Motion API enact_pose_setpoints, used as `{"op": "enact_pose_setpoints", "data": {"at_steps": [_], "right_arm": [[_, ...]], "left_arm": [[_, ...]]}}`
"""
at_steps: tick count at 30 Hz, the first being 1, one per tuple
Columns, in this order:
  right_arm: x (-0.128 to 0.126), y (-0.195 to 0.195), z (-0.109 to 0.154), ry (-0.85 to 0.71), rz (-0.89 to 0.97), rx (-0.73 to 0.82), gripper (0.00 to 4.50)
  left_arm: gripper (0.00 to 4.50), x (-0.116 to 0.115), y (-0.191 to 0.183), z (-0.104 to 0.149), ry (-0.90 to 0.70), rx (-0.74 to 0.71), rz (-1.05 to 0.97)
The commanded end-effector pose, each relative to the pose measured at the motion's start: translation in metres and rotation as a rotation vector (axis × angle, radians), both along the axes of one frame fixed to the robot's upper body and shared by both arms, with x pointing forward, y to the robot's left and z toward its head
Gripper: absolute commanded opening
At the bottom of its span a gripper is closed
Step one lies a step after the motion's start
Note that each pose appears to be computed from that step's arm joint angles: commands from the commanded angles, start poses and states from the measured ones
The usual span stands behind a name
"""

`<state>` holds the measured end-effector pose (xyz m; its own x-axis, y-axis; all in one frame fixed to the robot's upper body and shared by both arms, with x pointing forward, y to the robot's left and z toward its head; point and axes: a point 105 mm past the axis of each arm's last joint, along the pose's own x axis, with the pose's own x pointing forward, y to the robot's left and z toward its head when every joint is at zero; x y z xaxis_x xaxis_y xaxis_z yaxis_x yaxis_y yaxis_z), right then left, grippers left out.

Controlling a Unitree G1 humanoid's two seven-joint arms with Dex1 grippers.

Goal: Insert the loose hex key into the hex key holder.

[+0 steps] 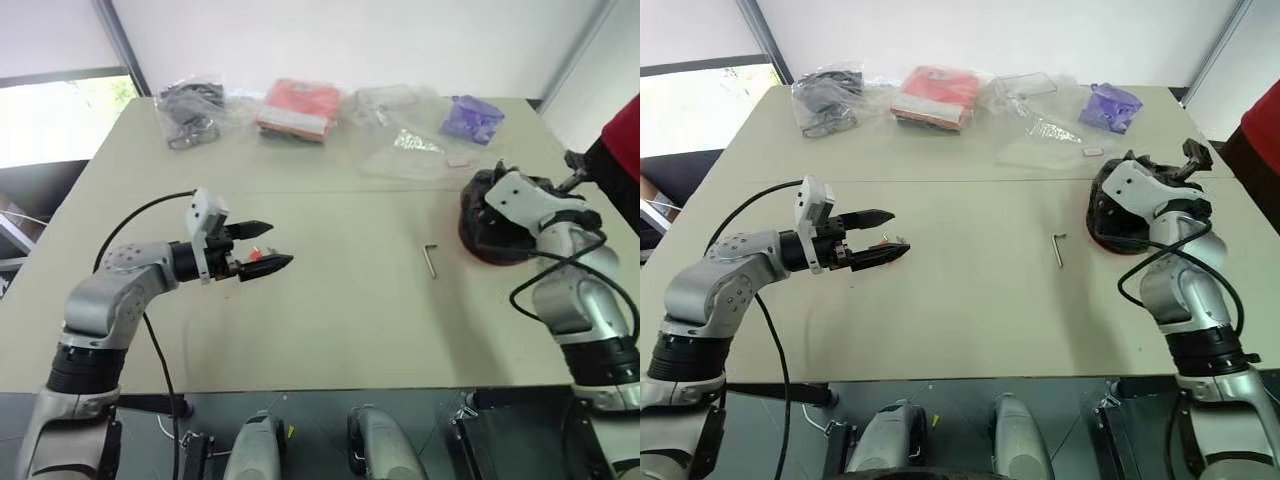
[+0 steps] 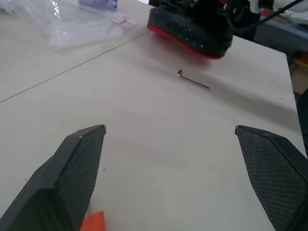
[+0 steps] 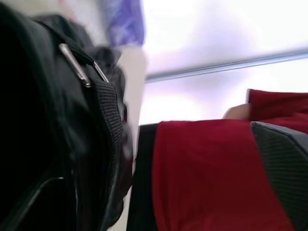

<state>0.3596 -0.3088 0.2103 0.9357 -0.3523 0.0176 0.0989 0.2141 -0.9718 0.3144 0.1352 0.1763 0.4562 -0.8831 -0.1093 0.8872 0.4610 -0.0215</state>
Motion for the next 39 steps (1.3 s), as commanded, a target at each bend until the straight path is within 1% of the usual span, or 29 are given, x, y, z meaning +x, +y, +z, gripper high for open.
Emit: {"op": "enact_pose_setpoints", "data": {"at_steps": [1, 2, 4, 6, 8, 9, 11, 13, 15, 17, 18, 19, 21, 23, 25, 27, 28, 30, 31, 33, 34, 35, 36, 37, 38, 39], "right_arm": [[-0.012, 0.003, 0.030, -0.017, 0.019, -0.038, 4.45], [-0.022, -0.001, 0.027, 0.076, 0.026, -0.002, 4.45], [-0.043, -0.013, 0.037, 0.160, 0.000, -0.024, 4.45], [-0.063, -0.032, 0.036, 0.280, -0.055, -0.026, 4.45], [-0.082, -0.047, 0.044, 0.360, -0.110, -0.028, 4.45], [-0.089, -0.044, 0.045, 0.397, -0.091, 0.008, 4.45], [-0.098, -0.026, 0.041, 0.447, 0.007, 0.156, 4.45], [-0.100, -0.025, 0.037, 0.433, 0.033, 0.239, 4.45], [-0.102, -0.056, 0.037, 0.421, -0.082, 0.140, 4.45], [-0.097, -0.084, 0.048, 0.311, -0.174, 0.080, 4.45], [-0.095, -0.089, 0.050, 0.302, -0.188, 0.046, 4.45], [-0.093, -0.091, 0.048, 0.316, -0.183, 0.027, 4.45], [-0.093, -0.082, 0.047, 0.350, -0.131, 0.096, 4.45], [-0.095, -0.088, 0.063, 0.318, -0.142, 0.079, 4.45], [-0.092, -0.107, 0.085, 0.211, -0.208, -0.032, 4.45], [-0.078, -0.109, 0.093, 0.063, -0.186, -0.036, 4.45], [-0.072, -0.108, 0.094, 0.020, -0.173, -0.027, 4.45], [-0.058, -0.101, 0.096, -0.042, -0.146, -0.081, 4.45], [-0.051, -0.096, 0.104, -0.097, -0.133, -0.112, 4.45], [-0.042, -0.090, 0.110, -0.115, -0.104, -0.154, 4.45], [-0.039, -0.088, 0.107, -0.088, -0.087, -0.155, 4.45], [-0.035, -0.085, 0.090, 0.017, -0.051, -0.133, 4.45], [-0.035, -0.085, 0.069, 0.150, -0.035, -0.119, 4.45], [-0.037, -0.086, 0.054, 0.243, -0.026, -0.110, 4.45], [-0.046, -0.088, 0.035, 0.357, -0.027, -0.062, 4.45], [-0.054, -0.089, 0.025, 0.435, -0.022, -0.044, 4.45]], "left_arm": [[4.50, -0.003, -0.004, 0.010, -0.048, -0.004, -0.019], [4.50, -0.003, -0.004, 0.008, -0.043, -0.007, -0.020], [4.50, -0.004, -0.006, 0.004, -0.033, -0.010, -0.024], [4.50, -0.005, -0.008, 0.001, -0.030, -0.010, -0.028], [4.50, -0.004, -0.010, -0.001, -0.027, -0.015, -0.031], [4.50, -0.004, -0.011, -0.001, -0.026, -0.018, -0.032], [4.50, -0.003, -0.013, -0.003, -0.022, -0.020, -0.037], [4.50, -0.003, -0.015, -0.005, -0.017, -0.023, -0.043], [4.50, -0.002, -0.018, -0.006, -0.014, -0.032, -0.047], [4.50, -0.001, -0.021, -0.007, -0.014, -0.036, -0.055], [4.50, -0.002, -0.023, -0.007, -0.015, -0.037, -0.060], [4.50, -0.002, -0.024, -0.008, -0.016, -0.038, -0.064], [4.50, -0.002, -0.024, -0.008, -0.019, -0.037, -0.061], [4.50, -0.001, -0.022, -0.007, -0.018, -0.042, -0.051], [4.50, -0.002, -0.022, -0.009, -0.015, -0.043, -0.050], [4.50, -0.003, -0.025, -0.011, -0.008, -0.047, -0.058], [4.50, -0.003, -0.026, -0.012, -0.006, -0.048, -0.061], [4.50, -0.004, -0.030, -0.012, -0.008, -0.048, -0.069], [4.50, -0.004, -0.032, -0.011, -0.010, -0.052, -0.070], [4.50, -0.004, -0.032, -0.009, -0.010, -0.065, -0.068], [4.50, -0.004, -0.032, -0.008, -0.010, -0.065, -0.066], [4.50, -0.004, -0.031, -0.009, -0.008, -0.063, -0.064], [4.50, -0.005, -0.030, -0.010, -0.005, -0.060, -0.061], [4.50, -0.005, -0.029, -0.011, -0.003, -0.058, -0.059], [4.50, -0.006, -0.029, -0.012, -0.001, -0.057, -0.056], [4.50, -0.006, -0.028, -0.013, 0.001, -0.058, -0.052]]}}
